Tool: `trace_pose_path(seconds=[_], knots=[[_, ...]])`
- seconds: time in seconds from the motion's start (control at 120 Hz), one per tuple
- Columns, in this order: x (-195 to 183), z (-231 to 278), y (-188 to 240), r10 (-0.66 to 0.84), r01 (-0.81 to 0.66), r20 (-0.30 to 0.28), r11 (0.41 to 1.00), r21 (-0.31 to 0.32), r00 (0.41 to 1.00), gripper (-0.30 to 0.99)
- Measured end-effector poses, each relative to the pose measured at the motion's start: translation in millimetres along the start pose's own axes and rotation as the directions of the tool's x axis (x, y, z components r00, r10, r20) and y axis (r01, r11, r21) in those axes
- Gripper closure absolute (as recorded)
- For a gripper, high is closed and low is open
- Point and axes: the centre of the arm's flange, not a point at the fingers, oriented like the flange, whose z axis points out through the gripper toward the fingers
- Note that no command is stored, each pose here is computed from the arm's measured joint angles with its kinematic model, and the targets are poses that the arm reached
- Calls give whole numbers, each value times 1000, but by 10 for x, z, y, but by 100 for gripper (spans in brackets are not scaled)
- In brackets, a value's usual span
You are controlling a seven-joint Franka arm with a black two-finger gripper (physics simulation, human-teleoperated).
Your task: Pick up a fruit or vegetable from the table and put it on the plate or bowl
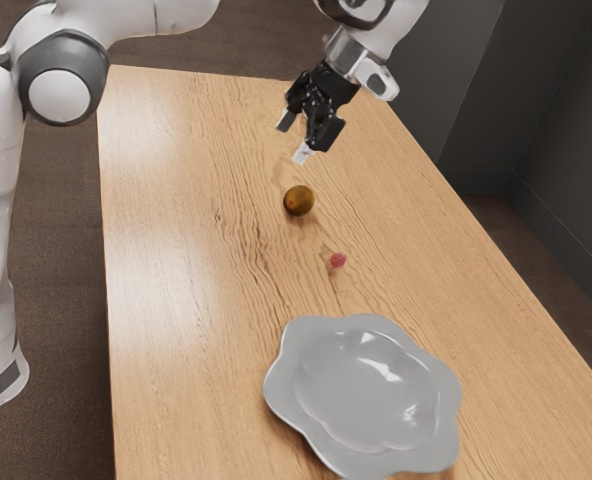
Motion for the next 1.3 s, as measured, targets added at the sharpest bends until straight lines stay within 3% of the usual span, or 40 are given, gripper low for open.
trace_pose_path(seconds=[0.133, 0.283, 0.317, 0.408, 0.483, 0.7, 0.942, 1.1, 1.3], knots=[[262, -161, 9, -11, 10, -212, 1000, -3, 977, 0], [406, -297, -114, -39, 29, -333, 999, -35, 942, 0], [347, -482, -176, -40, 26, -387, 999, -43, 921, 0], [241, -749, -124, 13, -26, -466, 999, -21, 885, 0], [306, -653, 23, 80, -86, -446, 996, 5, 891, 0], [707, 359, 212, 234, -222, -275, 972, 76, 933, 0], [752, 634, -365, 271, -257, -313, 963, 86, 910, 0], [439, 798, -646, 284, -273, -314, 959, 82, 906, 0], [407, 878, -829, 201, -196, -311, 980, 47, 929, 0]])
